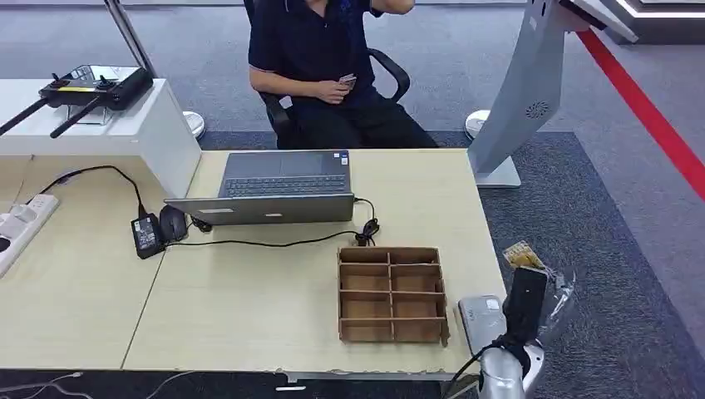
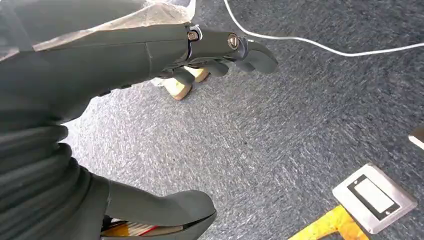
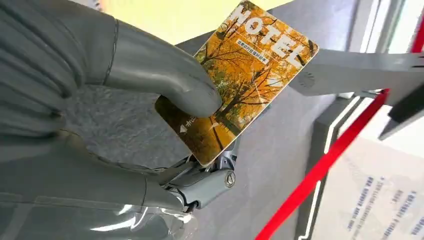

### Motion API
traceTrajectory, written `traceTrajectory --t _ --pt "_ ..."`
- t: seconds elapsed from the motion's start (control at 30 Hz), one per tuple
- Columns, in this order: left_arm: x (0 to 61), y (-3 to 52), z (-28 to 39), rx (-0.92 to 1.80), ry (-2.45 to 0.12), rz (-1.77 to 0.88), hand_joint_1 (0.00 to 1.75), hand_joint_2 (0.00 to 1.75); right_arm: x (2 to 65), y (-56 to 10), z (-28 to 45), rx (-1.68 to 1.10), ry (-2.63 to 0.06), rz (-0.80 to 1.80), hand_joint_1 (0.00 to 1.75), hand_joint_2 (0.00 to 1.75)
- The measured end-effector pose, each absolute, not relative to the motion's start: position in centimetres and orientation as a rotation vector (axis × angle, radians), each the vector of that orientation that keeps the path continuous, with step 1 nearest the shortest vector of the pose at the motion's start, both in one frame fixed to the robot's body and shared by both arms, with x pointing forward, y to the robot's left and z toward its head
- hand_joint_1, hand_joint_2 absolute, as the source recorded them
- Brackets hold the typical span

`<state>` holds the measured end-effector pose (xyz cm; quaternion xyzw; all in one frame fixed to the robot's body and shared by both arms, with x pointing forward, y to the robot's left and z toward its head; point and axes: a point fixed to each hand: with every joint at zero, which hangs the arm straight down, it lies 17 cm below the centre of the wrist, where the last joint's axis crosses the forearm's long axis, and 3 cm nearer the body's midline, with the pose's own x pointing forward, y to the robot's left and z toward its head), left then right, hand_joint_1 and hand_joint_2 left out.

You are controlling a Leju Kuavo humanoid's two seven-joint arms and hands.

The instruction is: Pass the card to the sensor for recognition and then transmit it.

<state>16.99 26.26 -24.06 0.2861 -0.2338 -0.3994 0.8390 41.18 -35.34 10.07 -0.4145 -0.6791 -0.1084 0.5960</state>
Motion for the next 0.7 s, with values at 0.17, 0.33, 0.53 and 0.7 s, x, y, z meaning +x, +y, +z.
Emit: traceTrajectory --t 0.17,0.33,0.53,0.7 --pt "17.0 26.1 -24.1 0.602 -0.499 -0.860 0.00 1.75 42.0 -33.7 13.1 -0.927 -1.663 -0.259 1.75 1.75" --pt "17.0 25.9 -24.1 0.597 -0.503 -0.873 0.00 1.75 42.9 -31.0 15.6 -0.873 -1.749 -0.240 1.75 1.75" --pt "17.1 25.7 -24.1 0.592 -0.509 -0.880 0.00 1.75 43.8 -27.9 17.8 -0.807 -1.834 -0.216 1.75 1.75" --pt "17.2 25.7 -24.1 0.591 -0.512 -0.884 0.00 1.75 44.3 -25.9 19.0 -0.764 -1.878 -0.193 1.75 1.75"
